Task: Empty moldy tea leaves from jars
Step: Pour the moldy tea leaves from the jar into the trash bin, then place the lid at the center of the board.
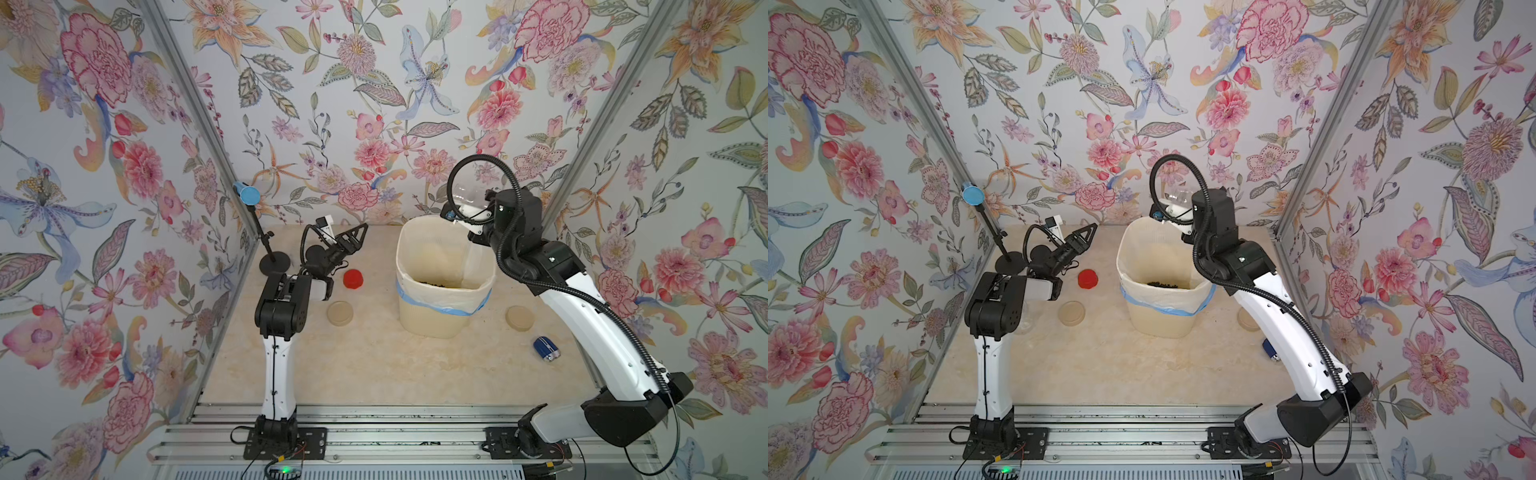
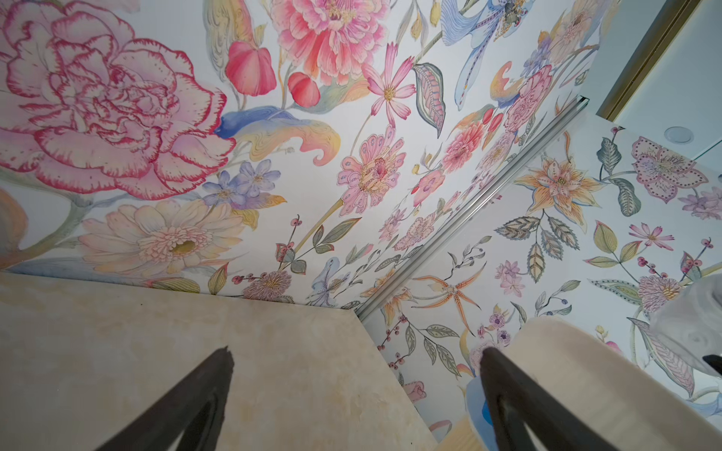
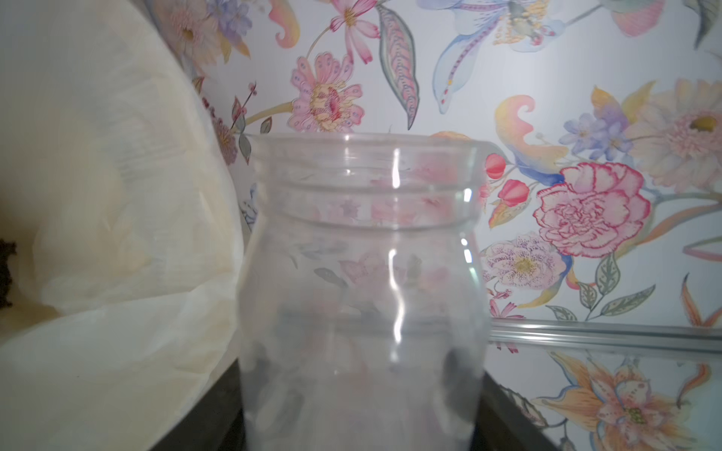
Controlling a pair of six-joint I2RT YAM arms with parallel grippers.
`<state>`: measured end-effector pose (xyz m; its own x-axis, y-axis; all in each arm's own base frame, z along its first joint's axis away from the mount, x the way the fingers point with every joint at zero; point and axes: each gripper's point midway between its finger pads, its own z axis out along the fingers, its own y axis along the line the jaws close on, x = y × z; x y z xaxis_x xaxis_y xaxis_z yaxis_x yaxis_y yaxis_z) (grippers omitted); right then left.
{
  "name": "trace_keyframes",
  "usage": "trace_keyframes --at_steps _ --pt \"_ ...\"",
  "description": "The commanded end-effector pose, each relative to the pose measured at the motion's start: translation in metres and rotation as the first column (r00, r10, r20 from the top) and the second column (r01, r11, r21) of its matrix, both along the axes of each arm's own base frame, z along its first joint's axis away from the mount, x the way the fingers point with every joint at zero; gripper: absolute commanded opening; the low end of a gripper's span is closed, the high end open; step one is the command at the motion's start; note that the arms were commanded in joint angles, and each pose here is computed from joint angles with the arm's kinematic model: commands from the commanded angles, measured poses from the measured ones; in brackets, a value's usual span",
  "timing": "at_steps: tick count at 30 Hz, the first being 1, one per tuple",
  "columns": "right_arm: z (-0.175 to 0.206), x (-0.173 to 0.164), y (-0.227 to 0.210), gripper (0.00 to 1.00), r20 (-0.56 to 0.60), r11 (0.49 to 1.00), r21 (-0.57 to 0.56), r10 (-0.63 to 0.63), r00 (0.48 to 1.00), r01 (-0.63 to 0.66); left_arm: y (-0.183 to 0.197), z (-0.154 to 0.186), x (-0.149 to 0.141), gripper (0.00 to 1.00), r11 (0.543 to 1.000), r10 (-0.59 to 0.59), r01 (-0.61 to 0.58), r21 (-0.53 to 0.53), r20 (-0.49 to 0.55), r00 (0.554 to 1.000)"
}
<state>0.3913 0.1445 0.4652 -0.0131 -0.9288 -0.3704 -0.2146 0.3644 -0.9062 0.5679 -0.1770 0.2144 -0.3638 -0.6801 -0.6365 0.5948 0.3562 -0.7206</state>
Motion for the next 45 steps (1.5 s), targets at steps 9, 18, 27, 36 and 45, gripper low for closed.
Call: trace_keyframes --at_steps 9,18,27,36,45 --pt "0.025 -0.028 -0.015 0.6 0.002 0.692 0.702 0.237 0.971 -0.17 0.003 -0.003 -0.005 1.0 1.0 -0.025 0.025 -0.012 0.029 0.999" --pt "0.042 -0.025 -0.057 0.6 0.138 0.216 0.949 0.362 0.922 -0.227 0.0 0.001 -0.007 1.0 1.0 -0.027 0.027 0.012 0.029 0.999" --pt "-0.002 -0.025 -0.121 0.61 0.267 0.169 0.943 0.133 0.954 -0.287 -0.003 0.0 -0.007 1.0 0.999 -0.052 0.052 -0.011 0.038 0.998" --pt "-0.059 -0.027 -0.181 0.61 0.355 0.26 0.917 -0.194 0.914 -0.302 -0.006 -0.005 -0.002 1.0 0.998 -0.064 0.064 -0.01 0.033 0.997" --pt "-0.14 0.008 -0.218 0.6 0.25 0.294 0.942 -0.288 0.924 -0.163 -0.013 -0.02 0.004 1.0 0.997 -0.072 0.071 0.036 0.016 0.997"
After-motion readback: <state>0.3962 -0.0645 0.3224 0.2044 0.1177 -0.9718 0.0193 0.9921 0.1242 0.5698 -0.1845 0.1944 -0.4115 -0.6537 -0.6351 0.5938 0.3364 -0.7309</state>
